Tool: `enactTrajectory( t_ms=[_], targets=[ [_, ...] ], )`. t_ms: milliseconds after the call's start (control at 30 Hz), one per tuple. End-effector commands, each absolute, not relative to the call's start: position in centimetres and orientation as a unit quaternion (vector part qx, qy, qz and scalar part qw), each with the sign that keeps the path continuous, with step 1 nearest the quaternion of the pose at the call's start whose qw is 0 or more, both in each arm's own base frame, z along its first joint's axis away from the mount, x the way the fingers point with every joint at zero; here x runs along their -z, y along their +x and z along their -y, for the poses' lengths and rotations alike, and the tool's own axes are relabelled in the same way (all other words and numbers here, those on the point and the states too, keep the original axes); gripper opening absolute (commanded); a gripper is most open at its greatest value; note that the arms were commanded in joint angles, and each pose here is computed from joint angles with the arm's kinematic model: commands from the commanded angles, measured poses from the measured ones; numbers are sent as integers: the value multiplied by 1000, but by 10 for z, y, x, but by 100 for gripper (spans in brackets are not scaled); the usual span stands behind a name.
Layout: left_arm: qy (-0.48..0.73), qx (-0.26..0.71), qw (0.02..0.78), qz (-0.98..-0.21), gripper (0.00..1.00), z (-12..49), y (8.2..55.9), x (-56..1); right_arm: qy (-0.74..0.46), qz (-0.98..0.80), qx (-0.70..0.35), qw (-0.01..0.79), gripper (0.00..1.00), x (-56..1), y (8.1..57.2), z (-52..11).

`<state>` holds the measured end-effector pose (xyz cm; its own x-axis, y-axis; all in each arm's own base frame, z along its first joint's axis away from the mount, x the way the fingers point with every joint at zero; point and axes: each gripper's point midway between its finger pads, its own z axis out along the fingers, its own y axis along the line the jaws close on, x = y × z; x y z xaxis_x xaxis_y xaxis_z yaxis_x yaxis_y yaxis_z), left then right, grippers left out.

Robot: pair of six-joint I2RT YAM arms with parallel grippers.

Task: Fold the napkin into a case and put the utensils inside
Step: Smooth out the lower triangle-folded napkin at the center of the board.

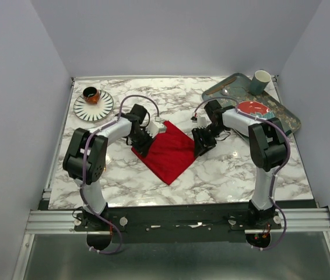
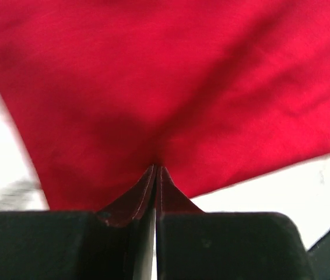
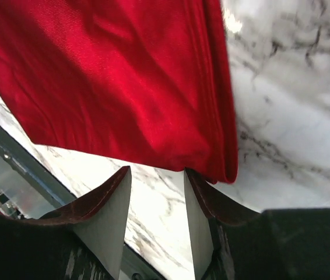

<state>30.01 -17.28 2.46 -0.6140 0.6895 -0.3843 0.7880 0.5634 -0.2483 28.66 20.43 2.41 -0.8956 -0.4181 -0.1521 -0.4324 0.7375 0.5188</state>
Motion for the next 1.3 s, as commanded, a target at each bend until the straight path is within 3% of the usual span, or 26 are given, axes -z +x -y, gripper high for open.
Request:
enactTrajectory(
  t_ms=[0, 167, 367, 433, 533, 1000, 1267],
  targets=[
    [477, 187, 89, -854, 11, 170, 249, -30, -263, -927, -265, 40, 50, -12, 313, -204],
    [474, 216, 72, -851, 13, 187, 218, -36, -315, -896, -309, 56, 54, -41, 314, -215],
    [434, 306, 78, -844, 26, 221, 200, -76, -305, -894, -316, 92, 63, -75, 324, -204],
    [433, 306, 106, -842, 29, 226, 210, -90, -282, -902, -315, 86, 72, -73, 325, -198],
    [430, 278, 157, -845, 31, 223, 237, -101, -231, -918, -316, 65, 73, -65, 326, -190],
    [482, 199, 135, -843, 26, 195, 259, -41, -107, -921, -375, -8, 70, -36, 325, -208],
    [489, 210, 103, -840, 20, 211, 226, -26, -80, -927, -367, -23, 53, -14, 339, -211]
  ],
)
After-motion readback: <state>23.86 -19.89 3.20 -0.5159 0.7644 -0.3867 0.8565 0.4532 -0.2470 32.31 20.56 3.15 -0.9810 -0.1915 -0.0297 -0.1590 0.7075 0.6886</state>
